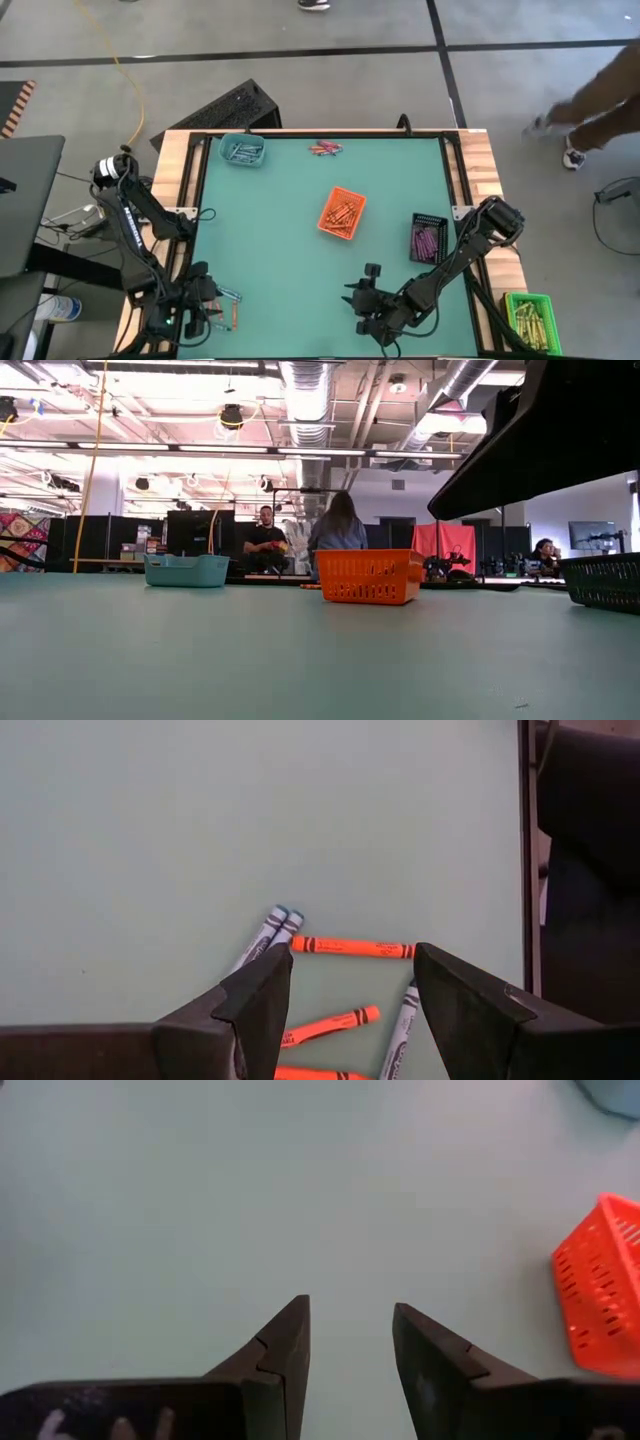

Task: Sort crayons
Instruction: Put the blue crayon into the blue bin

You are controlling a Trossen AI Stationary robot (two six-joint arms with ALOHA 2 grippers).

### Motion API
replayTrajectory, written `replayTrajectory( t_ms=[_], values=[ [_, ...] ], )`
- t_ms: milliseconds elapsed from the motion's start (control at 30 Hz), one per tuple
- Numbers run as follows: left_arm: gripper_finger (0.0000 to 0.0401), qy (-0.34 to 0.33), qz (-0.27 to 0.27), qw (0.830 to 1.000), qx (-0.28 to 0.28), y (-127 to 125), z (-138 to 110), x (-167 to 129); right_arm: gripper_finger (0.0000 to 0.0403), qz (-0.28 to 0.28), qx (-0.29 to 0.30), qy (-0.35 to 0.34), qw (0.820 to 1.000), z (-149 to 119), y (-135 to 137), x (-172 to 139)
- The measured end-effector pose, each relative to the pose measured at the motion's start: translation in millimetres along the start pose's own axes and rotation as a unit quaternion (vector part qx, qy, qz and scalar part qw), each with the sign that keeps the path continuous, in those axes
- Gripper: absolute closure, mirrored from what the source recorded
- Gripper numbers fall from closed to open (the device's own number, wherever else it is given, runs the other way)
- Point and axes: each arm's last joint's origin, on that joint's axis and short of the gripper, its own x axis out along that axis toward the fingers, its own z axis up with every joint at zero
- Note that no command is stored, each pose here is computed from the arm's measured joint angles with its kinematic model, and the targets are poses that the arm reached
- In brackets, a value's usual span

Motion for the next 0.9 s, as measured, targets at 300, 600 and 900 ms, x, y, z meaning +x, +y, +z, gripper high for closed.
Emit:
replayTrajectory(
  t_ms=[300, 600, 900],
  values=[
    [0.0200, 0.012, -0.003, 1.000, -0.003, 0, -1, 0, 0.0258, 0.020, 0.000, 0.013, 1.000, -1, 1, 0],
    [0.0200, 0.076, 0.000, 0.997, -0.014, -2, -9, 7, 0.0258, 0.026, 0.000, 0.016, 1.000, -1, 1, 0],
    [0.0200, 0.149, 0.020, 0.989, -0.017, -9, -28, 34, 0.0258, 0.046, 0.009, 0.017, 0.999, 1, 3, 0]
  ],
)
